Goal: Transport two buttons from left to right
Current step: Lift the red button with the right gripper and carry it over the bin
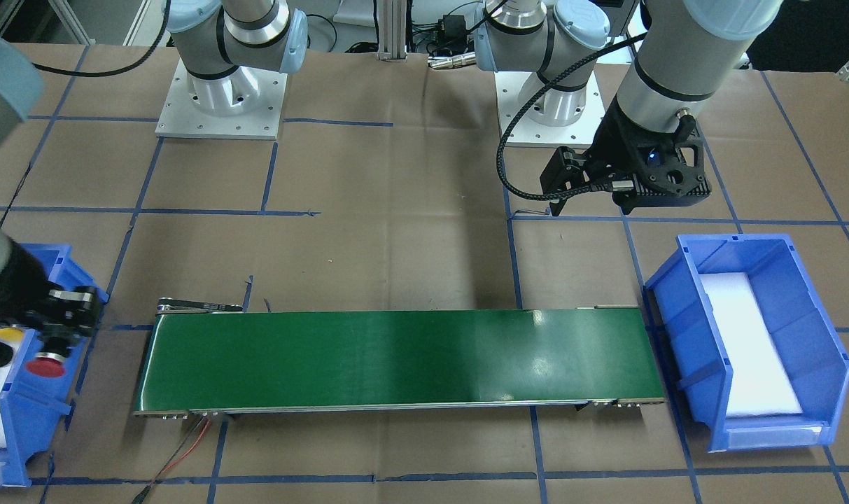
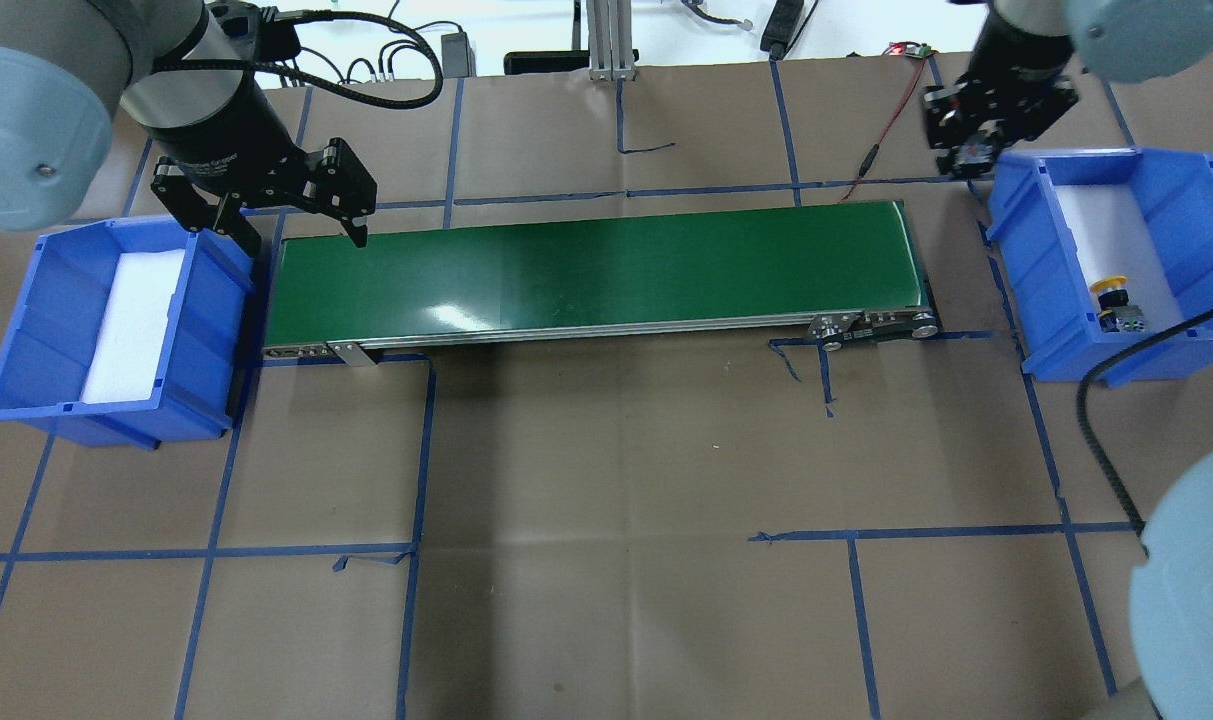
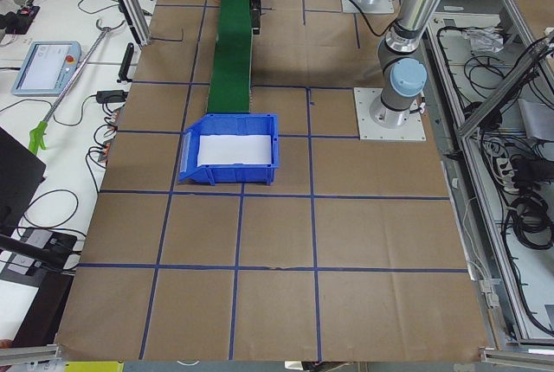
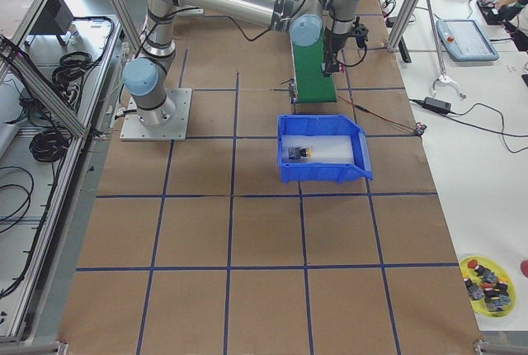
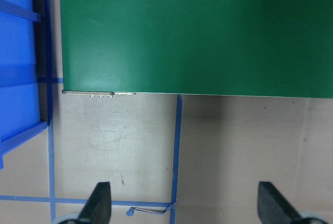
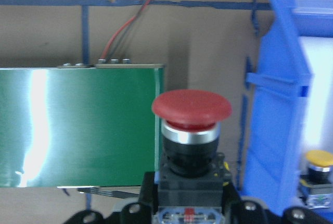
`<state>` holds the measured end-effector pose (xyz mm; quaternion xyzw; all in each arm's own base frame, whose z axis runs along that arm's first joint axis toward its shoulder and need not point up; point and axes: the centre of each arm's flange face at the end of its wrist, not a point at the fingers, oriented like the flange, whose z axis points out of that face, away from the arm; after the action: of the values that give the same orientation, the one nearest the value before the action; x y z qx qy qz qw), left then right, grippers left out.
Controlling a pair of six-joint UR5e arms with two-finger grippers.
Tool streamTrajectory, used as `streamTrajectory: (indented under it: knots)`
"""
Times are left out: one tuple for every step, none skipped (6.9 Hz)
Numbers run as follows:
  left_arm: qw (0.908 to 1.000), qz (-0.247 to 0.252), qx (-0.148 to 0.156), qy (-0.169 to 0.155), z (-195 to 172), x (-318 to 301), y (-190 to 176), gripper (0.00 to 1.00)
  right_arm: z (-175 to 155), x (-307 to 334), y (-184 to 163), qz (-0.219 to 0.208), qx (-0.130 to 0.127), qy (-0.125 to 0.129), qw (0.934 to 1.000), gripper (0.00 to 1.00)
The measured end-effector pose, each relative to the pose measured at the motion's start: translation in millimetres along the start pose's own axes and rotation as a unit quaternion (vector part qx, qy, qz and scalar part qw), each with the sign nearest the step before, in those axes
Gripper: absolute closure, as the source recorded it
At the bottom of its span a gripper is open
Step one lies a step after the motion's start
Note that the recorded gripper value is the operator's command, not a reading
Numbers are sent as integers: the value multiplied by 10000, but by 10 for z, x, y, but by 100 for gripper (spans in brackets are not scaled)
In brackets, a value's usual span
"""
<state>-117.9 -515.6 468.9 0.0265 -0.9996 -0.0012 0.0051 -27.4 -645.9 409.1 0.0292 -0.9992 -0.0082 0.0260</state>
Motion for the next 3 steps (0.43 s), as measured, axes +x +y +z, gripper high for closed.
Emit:
streamTrajectory:
  knots:
    - [10000, 0, 2, 0, -2, 0, 1, 0, -123, 576, 77, -258, 23, 81, 9996, 96]
    - [10000, 0, 2, 0, -2, 0, 1, 0, -93, 1072, 145, -451, 16, 85, 9989, 96]
    - [10000, 0, 1, -2, -1, -1, 0, 0, 46, 1422, 160, -591, 16, 69, 9982, 96]
